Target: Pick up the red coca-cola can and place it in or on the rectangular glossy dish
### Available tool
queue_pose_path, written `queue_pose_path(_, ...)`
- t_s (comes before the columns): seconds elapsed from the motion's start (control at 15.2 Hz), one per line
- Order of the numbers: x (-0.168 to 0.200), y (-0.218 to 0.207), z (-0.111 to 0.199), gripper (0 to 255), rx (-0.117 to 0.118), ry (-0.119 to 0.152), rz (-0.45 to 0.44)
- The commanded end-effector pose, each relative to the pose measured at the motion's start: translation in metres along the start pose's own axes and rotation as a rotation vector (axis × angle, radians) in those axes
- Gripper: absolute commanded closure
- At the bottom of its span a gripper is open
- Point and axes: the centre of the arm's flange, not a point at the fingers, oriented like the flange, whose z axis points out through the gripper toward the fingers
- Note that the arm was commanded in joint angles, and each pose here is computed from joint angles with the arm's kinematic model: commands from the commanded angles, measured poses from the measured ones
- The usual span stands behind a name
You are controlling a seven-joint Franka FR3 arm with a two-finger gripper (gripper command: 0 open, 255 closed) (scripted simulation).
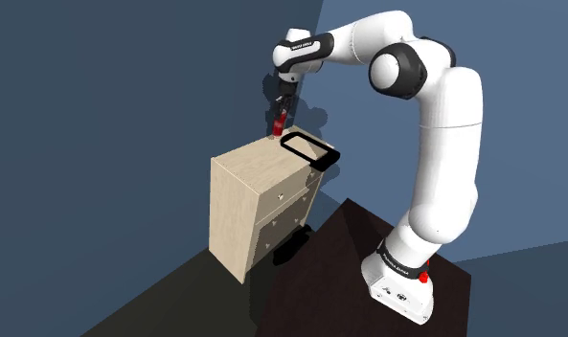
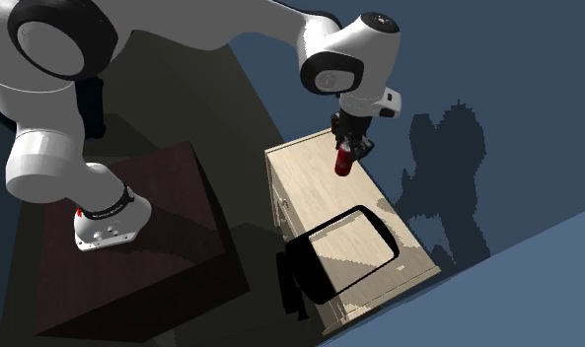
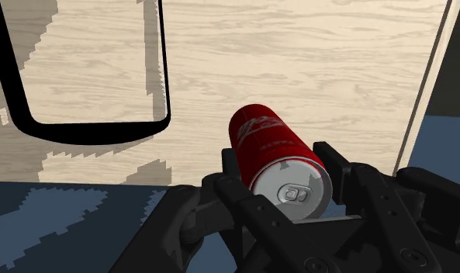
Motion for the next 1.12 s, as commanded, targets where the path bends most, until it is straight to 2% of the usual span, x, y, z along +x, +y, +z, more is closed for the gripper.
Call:
queue_pose_path(0.0, 0.0, 0.001, -0.011, 255, 0.0, 0.0, 0.0)
queue_pose_path(0.07, 0.0, 0.001, -0.015, 255, 0.0, 0.0, 0.0)
queue_pose_path(1.06, -0.104, 0.166, -0.049, 255, 0.0, 0.0, 0.0)
